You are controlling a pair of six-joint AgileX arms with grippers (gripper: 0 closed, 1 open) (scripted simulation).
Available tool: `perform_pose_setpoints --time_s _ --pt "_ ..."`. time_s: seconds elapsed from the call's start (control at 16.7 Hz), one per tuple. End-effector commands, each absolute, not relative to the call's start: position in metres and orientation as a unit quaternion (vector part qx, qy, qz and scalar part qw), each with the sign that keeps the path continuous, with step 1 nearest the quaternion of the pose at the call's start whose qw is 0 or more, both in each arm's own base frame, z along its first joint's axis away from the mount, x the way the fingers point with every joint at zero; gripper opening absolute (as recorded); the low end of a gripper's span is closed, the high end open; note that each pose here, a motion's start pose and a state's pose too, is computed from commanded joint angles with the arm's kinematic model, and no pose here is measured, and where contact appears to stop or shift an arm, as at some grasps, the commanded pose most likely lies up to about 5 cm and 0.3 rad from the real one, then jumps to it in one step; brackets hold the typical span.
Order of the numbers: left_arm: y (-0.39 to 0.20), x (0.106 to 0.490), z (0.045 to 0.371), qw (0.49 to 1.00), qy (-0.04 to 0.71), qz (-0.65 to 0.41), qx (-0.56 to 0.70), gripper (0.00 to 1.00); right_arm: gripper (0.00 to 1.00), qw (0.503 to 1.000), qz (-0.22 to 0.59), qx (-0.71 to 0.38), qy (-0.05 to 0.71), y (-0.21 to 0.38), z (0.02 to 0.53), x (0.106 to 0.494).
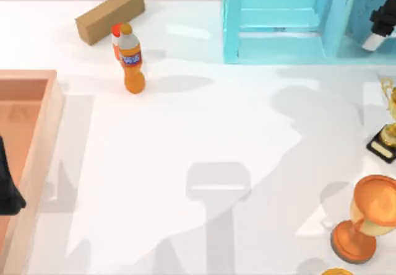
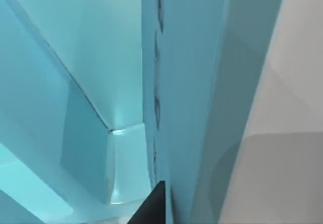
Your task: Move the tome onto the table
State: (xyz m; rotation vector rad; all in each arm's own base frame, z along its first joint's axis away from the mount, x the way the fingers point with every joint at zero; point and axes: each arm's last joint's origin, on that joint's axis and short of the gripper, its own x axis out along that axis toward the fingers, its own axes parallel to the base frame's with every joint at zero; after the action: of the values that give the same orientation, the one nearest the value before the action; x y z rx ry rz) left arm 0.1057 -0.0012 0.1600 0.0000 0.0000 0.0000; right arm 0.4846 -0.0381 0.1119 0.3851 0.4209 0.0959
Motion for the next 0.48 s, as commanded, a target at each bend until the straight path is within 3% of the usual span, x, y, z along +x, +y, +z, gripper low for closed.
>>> perform_pose_setpoints --time_s 0.48 --pt "-0.0012 0.1057 0.1600 1.000 0.000 0.000 0.000 1.00 0.00 0.958 0.047 0.190 0.208 -0.0381 0.1119 0.4846"
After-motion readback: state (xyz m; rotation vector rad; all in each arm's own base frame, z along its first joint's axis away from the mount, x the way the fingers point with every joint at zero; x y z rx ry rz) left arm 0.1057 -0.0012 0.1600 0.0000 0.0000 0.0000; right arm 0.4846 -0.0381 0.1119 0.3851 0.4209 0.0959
